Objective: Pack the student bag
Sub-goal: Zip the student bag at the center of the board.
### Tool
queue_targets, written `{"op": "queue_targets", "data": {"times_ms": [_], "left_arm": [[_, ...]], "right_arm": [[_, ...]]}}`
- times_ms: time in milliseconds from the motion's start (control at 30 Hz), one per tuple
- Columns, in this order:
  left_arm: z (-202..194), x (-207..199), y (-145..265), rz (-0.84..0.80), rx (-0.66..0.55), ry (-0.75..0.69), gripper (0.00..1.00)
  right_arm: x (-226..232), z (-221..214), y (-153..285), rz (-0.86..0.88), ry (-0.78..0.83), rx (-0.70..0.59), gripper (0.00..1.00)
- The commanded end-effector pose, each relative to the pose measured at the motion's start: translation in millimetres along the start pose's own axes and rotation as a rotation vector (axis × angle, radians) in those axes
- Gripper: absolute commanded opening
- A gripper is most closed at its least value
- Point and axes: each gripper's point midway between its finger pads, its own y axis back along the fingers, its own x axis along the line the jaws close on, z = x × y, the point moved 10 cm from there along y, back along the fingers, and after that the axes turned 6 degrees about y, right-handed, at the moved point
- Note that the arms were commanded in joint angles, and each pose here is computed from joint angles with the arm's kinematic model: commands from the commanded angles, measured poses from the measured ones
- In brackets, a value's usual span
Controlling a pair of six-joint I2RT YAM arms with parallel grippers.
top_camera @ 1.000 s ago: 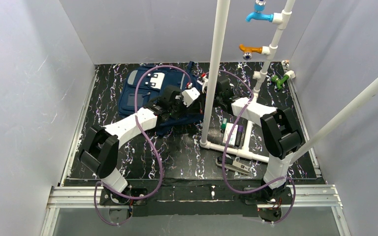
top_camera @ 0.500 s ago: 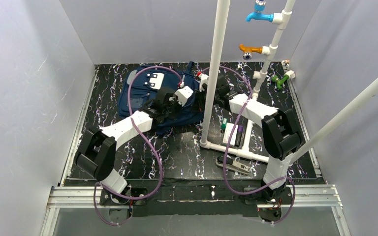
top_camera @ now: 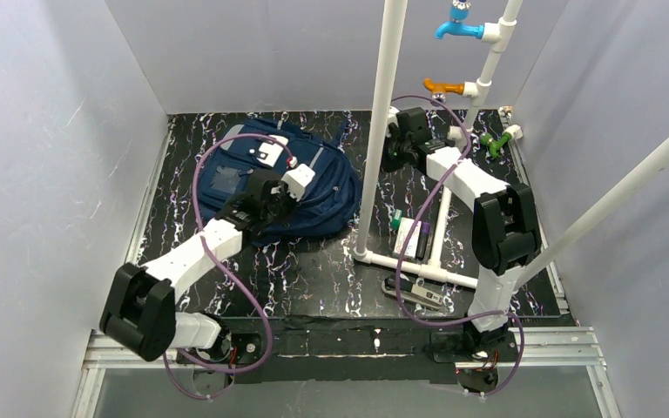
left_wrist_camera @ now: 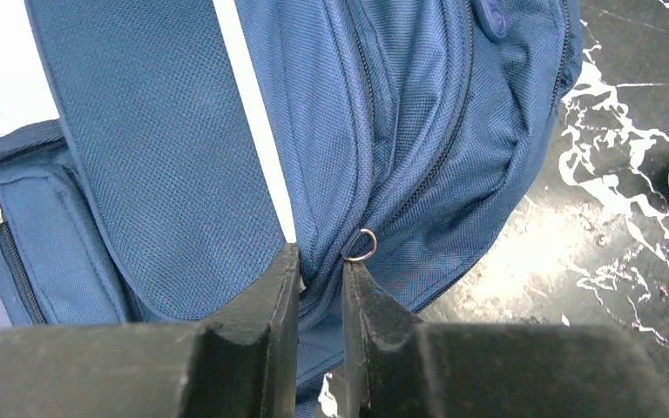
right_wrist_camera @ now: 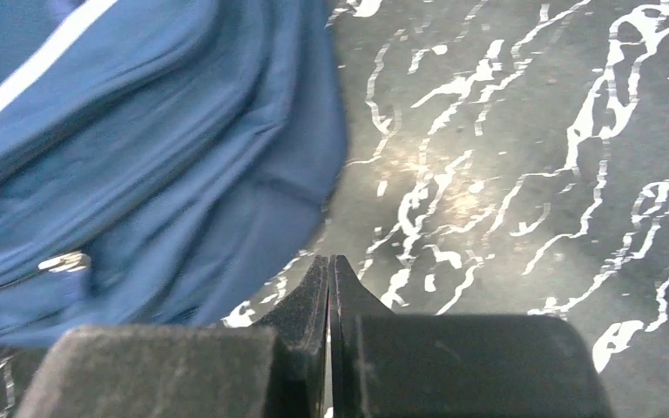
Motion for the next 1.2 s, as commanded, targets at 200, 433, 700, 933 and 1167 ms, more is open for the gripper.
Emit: {"op": "queue_targets", "data": {"times_ms": [200,433,700,933,1167], "left_arm": [[-19,-1,41,0.011,0.000,0.120,0.00],[0,-5,28,-0.080,-0.027,0.188,0.00],[10,-6,23,-0.108,-0.026,0.214,0.00],[9,-8,19,-0.118,-0.022,0.245,0.00],[3,-10,16,-0.125,-0.009,0.261,0.00]], "right_arm": [[27,15,1,0.298,-0.090,-0.137,0.12],[63,6,24,0.390,-0.096,-0.153,0.46],[81,0,0,0.436,-0.009,-0.120,0.55],[82,-15,-15,0.409,-0.002,-0.067,0.50],[85,-27,-29,0.420,-0.034,-0.041,0.52]]}}
